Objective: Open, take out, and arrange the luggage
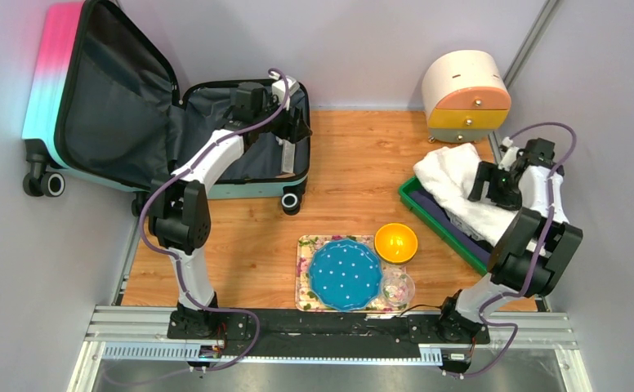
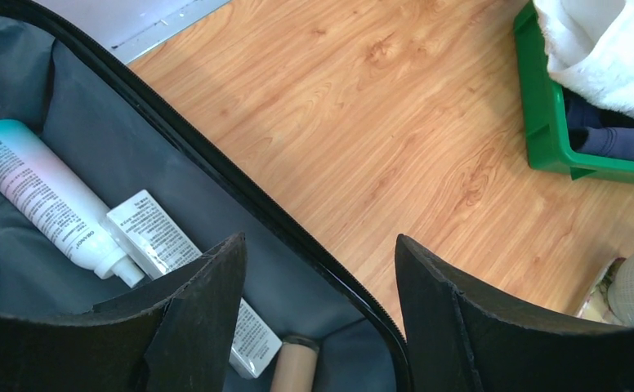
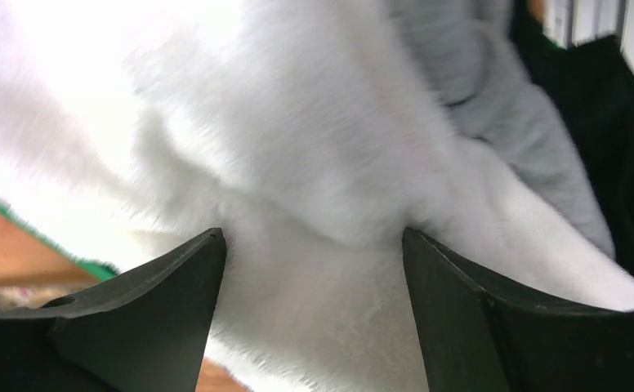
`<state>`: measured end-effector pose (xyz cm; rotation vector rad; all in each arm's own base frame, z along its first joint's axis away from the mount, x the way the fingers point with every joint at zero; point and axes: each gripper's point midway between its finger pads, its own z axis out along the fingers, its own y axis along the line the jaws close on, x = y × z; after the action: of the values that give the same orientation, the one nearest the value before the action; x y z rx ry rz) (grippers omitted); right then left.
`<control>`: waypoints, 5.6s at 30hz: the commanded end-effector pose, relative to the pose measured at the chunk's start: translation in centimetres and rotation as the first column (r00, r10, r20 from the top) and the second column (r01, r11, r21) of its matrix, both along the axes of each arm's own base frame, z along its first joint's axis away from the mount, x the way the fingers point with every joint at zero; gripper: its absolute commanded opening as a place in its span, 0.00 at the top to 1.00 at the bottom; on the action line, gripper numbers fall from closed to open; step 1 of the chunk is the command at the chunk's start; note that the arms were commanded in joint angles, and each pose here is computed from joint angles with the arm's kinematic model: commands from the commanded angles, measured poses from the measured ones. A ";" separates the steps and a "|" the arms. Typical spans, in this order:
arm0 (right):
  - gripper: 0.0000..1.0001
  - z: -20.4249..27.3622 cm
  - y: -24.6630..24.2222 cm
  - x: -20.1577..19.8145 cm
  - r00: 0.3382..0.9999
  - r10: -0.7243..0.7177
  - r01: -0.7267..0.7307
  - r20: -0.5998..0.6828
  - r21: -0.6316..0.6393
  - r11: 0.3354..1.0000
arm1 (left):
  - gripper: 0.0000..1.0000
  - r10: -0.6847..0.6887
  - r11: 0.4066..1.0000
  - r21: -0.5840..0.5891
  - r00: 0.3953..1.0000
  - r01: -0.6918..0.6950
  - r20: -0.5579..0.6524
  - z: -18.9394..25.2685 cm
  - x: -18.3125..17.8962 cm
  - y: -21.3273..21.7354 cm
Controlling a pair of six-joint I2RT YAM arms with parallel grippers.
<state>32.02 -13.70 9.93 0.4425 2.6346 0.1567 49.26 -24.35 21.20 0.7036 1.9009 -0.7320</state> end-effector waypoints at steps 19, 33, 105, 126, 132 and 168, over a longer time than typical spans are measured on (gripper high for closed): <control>0.48 4.0 17.4 4.8 0.628 0.770 -0.742 0.109 -0.213 0.635 | 0.27 -0.038 0.999 0.019 0.996 0.037 0.076 2.1 -1.7 0.6; 0.46 -1.9 22.5 6.9 0.555 0.831 -0.817 -0.031 -0.204 0.539 | 0.27 -0.008 0.999 0.048 0.998 0.005 0.067 1.0 -2.2 2.0; 0.48 14.4 1.8 24.1 0.833 0.343 -0.243 0.434 -0.270 0.932 | 0.28 0.020 0.998 0.055 0.999 -0.022 0.030 0.2 -2.1 2.9; 0.51 9.0 1.0 25.7 0.855 0.280 -0.192 0.436 -0.236 0.953 | 0.28 0.033 0.997 0.067 0.999 -0.035 0.023 -0.3 -1.6 3.3; 0.53 8.8 1.0 26.8 0.832 0.267 -0.171 0.485 -0.234 0.957 | 0.28 0.036 0.996 0.079 0.999 -0.038 0.028 -0.1 -1.7 3.5; 1.00 7.3 6.9 25.4 0.771 0.366 -0.355 0.521 -0.124 0.926 | 0.29 0.036 0.996 0.083 0.999 -0.039 0.032 0.1 -0.9 3.5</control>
<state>58.26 -11.60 15.92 0.0193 2.1739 0.1697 47.45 -20.92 18.77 0.7150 1.9857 -0.6330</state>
